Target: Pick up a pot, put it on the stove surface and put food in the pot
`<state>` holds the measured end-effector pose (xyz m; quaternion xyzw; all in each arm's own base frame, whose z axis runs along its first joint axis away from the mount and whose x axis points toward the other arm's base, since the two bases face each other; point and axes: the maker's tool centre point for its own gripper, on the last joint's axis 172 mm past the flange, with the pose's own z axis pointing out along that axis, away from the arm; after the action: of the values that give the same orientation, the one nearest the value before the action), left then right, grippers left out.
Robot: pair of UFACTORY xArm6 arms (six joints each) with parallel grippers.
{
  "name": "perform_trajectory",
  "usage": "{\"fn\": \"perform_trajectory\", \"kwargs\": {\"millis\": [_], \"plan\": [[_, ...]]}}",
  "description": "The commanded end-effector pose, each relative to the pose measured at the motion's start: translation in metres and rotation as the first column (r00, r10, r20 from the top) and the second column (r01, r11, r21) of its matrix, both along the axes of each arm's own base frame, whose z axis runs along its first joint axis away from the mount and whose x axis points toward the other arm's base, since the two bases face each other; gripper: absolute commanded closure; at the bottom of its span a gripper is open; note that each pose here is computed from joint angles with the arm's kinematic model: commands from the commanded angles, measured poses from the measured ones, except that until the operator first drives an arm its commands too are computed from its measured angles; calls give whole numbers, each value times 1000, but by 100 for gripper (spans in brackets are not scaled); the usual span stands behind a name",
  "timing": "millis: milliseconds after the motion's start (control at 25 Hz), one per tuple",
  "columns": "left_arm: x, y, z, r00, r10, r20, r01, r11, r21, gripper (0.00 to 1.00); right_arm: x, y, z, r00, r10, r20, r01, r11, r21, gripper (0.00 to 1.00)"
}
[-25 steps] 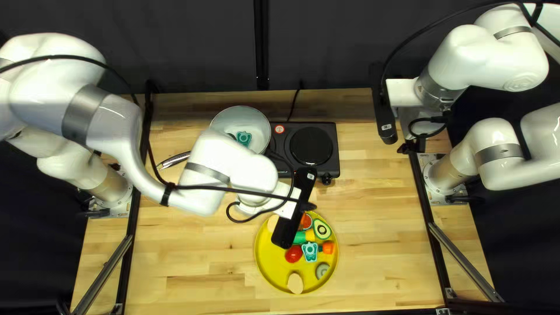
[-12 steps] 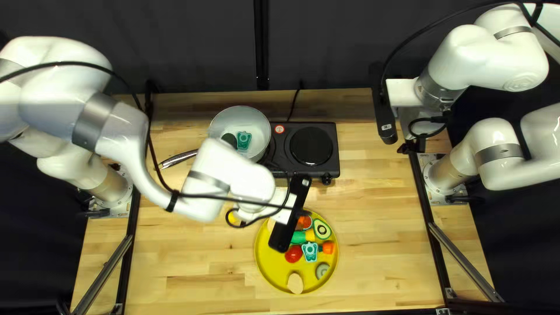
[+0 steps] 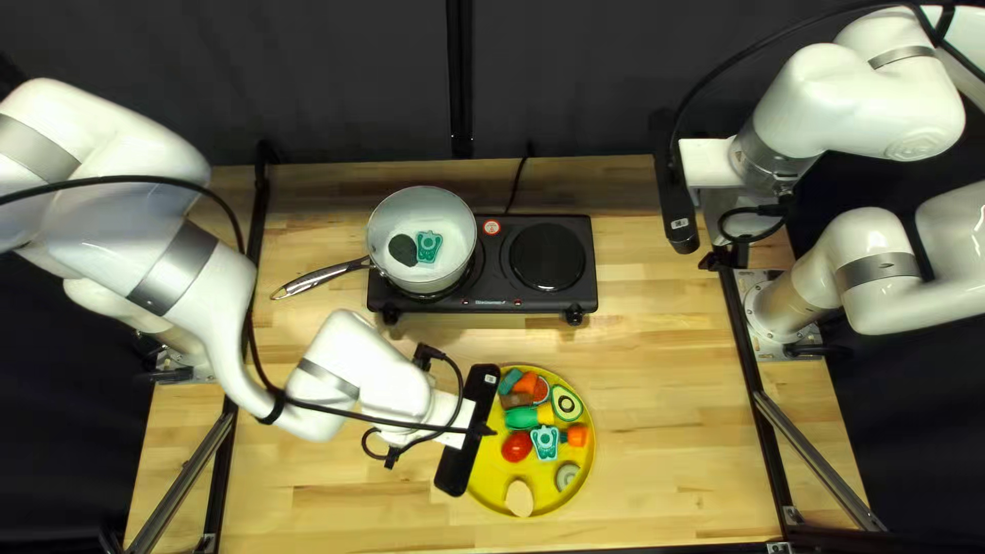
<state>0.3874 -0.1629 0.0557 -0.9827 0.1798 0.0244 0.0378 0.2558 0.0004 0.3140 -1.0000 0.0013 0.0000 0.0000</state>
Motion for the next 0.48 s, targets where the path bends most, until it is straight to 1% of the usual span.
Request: {"fn": "perform_trajectory", "kwargs": {"millis": [40, 320, 480], "plan": [[-4, 19, -26, 1000, -4, 15, 5, 1000, -24, 0, 0, 0, 0, 1000, 0, 0, 0, 1000, 0, 0], [-10, 44, -29, 1000, 10, 0, -9, 1000, -30, 0, 0, 0, 0, 1000, 0, 0, 0, 1000, 0, 0], [-14, 60, -43, 1000, 25, -7, -25, 999, -32, 0, 0, 0, 0, 1000, 0, 0, 0, 1000, 0, 0]]}}
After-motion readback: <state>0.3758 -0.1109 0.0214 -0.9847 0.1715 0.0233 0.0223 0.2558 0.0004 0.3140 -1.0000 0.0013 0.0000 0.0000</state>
